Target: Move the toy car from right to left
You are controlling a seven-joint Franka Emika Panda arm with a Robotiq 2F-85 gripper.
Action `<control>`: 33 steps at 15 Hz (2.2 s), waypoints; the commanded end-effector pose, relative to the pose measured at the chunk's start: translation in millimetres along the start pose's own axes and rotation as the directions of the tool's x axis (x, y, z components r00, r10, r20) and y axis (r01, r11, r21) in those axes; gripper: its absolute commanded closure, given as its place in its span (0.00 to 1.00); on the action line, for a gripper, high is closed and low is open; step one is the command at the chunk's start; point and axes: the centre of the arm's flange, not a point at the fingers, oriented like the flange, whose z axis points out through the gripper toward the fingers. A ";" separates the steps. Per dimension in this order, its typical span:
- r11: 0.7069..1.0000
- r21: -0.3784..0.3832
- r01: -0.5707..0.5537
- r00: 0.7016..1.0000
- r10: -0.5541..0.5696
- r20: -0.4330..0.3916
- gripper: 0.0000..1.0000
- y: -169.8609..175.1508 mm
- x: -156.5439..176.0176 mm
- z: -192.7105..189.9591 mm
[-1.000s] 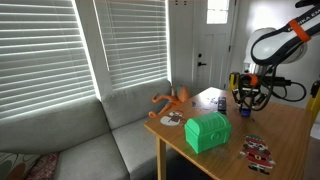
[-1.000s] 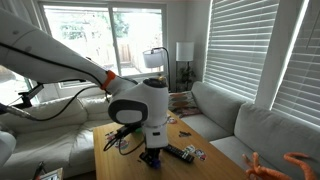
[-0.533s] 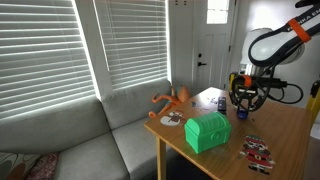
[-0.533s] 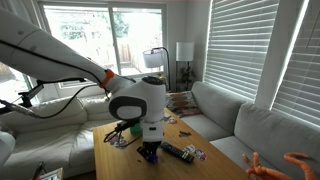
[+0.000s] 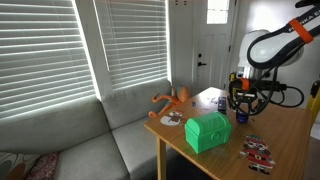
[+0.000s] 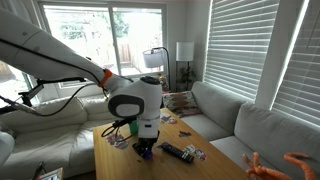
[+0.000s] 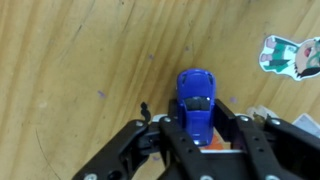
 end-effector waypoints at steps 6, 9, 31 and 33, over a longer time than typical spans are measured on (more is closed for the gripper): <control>1.000 0.004 0.017 1.000 -0.017 0.000 0.00 12.5 -17.3 1.6; 0.999 0.025 0.032 0.999 -0.031 -0.022 0.00 13.1 -20.8 -13.5; 0.771 -0.141 0.622 0.767 -0.635 -0.090 0.00 51.6 -61.9 -152.3; 0.768 -0.140 0.624 0.765 -0.638 -0.091 0.00 52.0 -61.6 -152.9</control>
